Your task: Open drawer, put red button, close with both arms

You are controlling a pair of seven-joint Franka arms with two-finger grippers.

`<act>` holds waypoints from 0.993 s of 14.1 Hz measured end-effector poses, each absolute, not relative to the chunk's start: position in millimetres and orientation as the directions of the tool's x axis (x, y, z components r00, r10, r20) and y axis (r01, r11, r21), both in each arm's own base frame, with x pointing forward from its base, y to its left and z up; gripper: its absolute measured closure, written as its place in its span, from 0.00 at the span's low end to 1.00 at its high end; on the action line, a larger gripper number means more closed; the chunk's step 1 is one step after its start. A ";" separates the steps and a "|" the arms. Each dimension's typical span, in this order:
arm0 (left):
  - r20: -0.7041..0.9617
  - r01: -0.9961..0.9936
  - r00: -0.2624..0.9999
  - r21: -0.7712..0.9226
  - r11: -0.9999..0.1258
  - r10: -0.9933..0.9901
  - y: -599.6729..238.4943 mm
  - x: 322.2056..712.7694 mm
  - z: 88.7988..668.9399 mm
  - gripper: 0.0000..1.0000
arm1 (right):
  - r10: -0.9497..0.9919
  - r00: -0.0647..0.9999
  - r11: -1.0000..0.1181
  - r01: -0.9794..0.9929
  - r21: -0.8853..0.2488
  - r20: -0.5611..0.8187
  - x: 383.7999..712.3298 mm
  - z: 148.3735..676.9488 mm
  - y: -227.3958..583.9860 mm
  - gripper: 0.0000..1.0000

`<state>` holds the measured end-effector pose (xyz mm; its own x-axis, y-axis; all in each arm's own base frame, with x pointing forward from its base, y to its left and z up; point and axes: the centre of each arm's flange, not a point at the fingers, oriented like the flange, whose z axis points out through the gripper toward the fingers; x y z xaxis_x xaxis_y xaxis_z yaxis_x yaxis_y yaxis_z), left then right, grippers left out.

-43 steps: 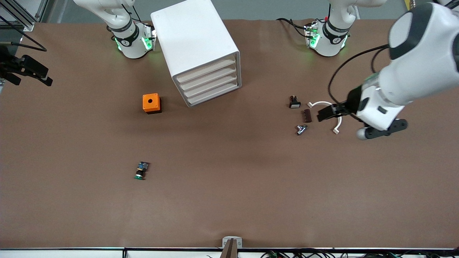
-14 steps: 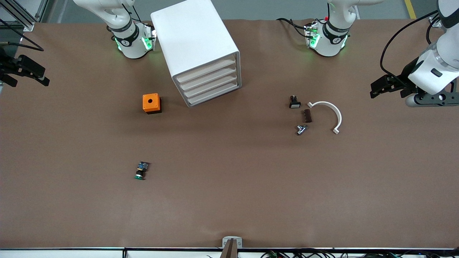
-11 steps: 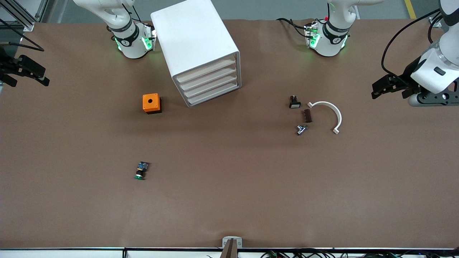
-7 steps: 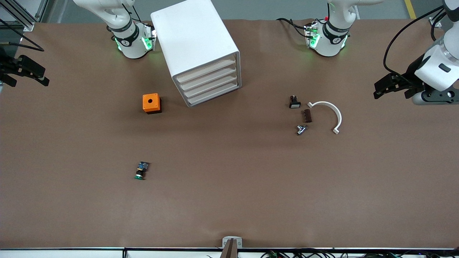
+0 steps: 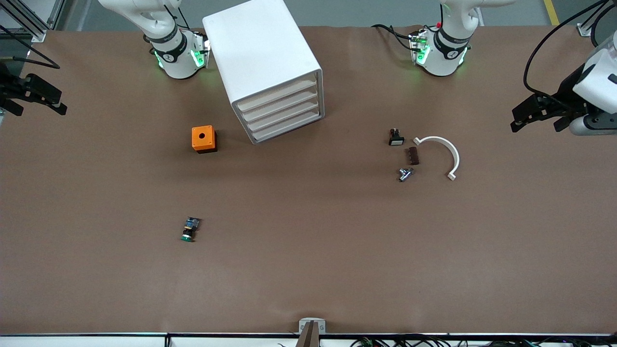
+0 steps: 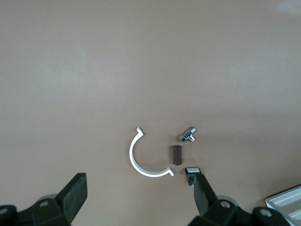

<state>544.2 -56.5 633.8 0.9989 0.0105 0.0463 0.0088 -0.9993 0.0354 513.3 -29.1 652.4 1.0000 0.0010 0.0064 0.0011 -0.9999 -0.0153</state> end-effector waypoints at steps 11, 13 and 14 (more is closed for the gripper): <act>0.049 0.009 0.999 0.036 -0.999 0.010 -56.6 545.5 634.8 0.00 | 0.001 1.000 -1.000 0.001 -0.015 0.003 513.1 651.2 -29.1 0.00; 0.049 0.009 0.999 0.036 -0.999 0.010 -56.7 545.5 634.8 0.00 | 0.001 1.000 -1.000 0.001 -0.015 0.003 513.1 651.1 -29.1 0.00; 0.049 0.008 0.999 0.036 -0.999 0.010 -56.8 545.5 634.8 0.00 | 0.001 1.000 -1.000 0.001 -0.015 0.003 513.1 651.1 -29.1 0.00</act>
